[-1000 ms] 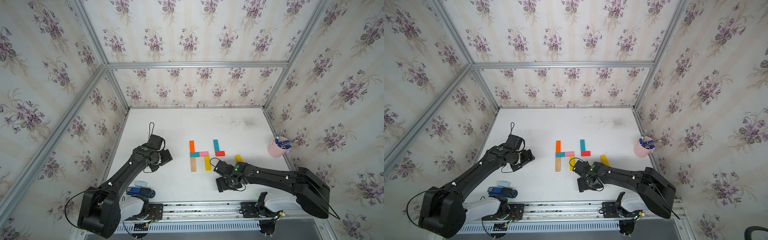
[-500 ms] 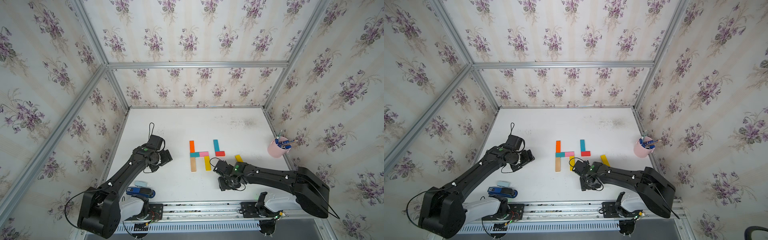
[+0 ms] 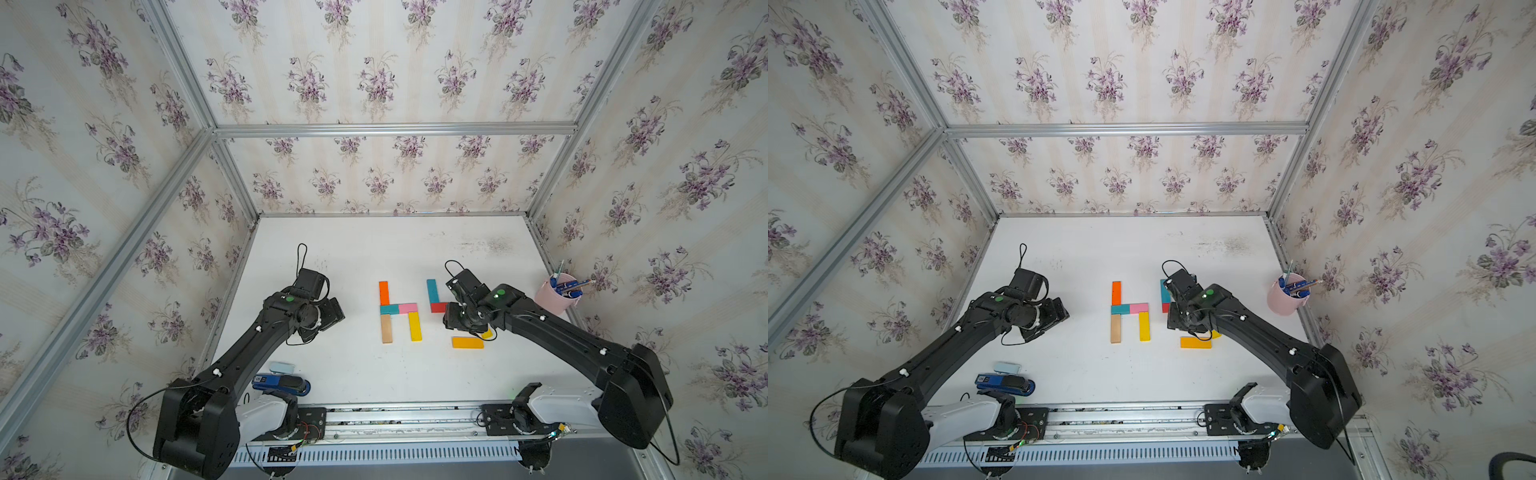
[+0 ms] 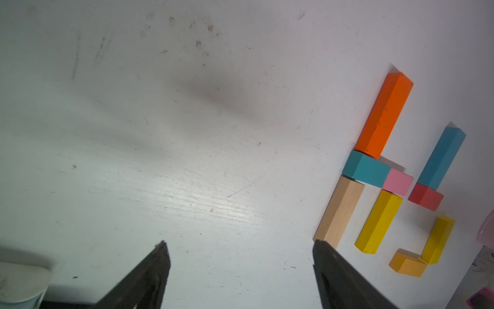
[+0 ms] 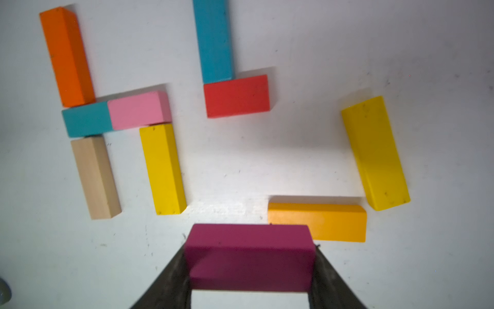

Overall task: Assemble the letter h with building blocks
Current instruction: Adjust the building block at the center of the board.

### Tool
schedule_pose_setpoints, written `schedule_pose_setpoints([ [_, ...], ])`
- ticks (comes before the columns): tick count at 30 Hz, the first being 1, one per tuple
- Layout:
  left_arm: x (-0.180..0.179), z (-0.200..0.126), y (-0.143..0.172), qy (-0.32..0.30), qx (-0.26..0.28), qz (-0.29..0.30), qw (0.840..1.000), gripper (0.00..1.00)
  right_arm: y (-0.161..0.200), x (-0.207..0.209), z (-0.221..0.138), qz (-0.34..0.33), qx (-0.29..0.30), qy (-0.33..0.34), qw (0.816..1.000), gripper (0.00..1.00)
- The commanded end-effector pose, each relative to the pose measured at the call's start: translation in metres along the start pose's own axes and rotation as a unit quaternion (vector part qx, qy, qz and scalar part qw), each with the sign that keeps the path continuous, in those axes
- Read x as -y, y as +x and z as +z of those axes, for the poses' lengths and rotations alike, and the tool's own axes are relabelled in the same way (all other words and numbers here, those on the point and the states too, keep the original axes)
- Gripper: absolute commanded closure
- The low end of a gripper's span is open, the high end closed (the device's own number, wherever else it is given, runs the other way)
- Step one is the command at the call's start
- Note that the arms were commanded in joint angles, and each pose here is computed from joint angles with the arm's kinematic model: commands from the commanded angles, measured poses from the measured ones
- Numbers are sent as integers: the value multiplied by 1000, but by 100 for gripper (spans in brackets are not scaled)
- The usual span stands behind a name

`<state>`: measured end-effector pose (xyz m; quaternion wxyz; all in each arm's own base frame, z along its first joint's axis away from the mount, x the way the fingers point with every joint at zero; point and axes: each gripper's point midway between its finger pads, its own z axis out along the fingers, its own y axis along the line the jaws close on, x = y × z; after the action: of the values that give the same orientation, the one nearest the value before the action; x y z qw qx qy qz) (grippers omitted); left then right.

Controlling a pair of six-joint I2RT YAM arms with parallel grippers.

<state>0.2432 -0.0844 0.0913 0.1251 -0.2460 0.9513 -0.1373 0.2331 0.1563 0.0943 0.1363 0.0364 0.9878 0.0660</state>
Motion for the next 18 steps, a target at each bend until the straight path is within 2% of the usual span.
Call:
schedule_pose_setpoints([
  [1,-2,-4,-1,-7,3,4,1000,14,-7,17,20,5,-19,19,1000,56],
  [5,0,-7,-3,-5,5,4,1000,14,-15,36,43,41,-29,26,998,56],
  [11,1,-6,-4,-5,4,6,1000,14,-10,47,67,53,-51,20,997,58],
  [15,-1,-2,-2,-9,1,6,1000,14,-11,67,74,71,-61,47,994,59],
  [18,-2,-2,-1,-9,0,7,1000,14,-21,80,68,85,-44,63,993,60],
])
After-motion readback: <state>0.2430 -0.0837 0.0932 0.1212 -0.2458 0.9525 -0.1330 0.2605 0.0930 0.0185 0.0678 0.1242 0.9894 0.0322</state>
